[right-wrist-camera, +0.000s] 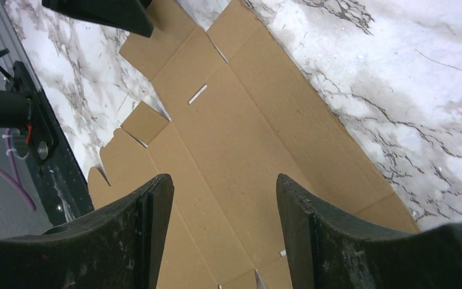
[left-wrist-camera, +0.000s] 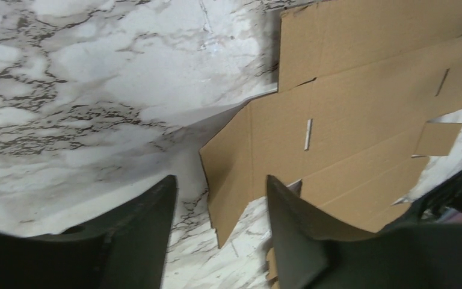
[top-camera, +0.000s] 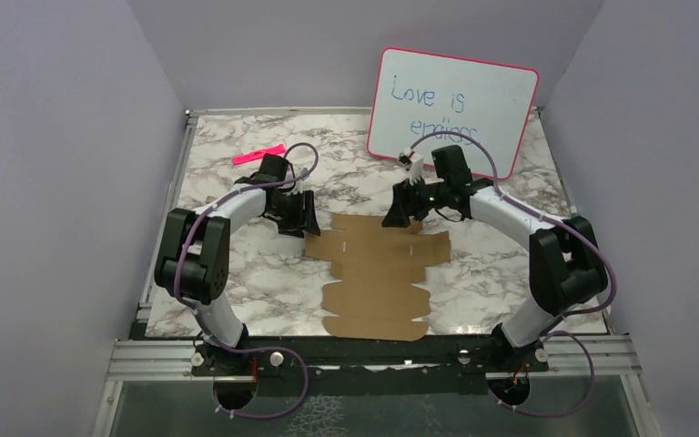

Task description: Fold the paper box

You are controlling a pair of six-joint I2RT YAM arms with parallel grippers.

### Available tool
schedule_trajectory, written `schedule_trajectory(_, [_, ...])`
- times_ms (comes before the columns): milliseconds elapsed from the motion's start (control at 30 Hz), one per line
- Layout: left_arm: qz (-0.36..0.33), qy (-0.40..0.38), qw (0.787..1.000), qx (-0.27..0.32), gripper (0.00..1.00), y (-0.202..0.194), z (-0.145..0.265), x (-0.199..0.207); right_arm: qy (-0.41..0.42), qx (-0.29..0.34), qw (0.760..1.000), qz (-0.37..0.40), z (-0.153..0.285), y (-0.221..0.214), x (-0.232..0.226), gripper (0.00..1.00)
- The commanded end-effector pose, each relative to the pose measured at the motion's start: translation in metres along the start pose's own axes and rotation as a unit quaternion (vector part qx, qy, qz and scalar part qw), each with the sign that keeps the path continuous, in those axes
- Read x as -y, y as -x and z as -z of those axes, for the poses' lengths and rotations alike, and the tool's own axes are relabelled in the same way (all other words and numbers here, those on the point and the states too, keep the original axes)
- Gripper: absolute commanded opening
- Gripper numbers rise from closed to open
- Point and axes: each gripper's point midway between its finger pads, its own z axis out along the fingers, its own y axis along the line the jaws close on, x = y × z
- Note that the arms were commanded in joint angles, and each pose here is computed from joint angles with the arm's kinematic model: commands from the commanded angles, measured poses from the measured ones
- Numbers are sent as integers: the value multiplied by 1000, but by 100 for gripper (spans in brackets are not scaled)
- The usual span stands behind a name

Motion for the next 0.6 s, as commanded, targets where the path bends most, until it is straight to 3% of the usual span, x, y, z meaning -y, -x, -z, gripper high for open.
schedule_trajectory(0, [-12, -42, 999, -10, 47, 6, -4, 13, 18, 14, 998, 50, -10, 15, -2, 68])
schedule_trajectory(400, [-38, -43, 998, 16, 0, 11, 8, 17, 45, -23, 994, 102, -32, 22, 12, 69])
schedule_trajectory(567, [-70, -24, 996, 57, 0, 20, 27, 21, 67, -43, 988, 129, -38, 28, 14, 71])
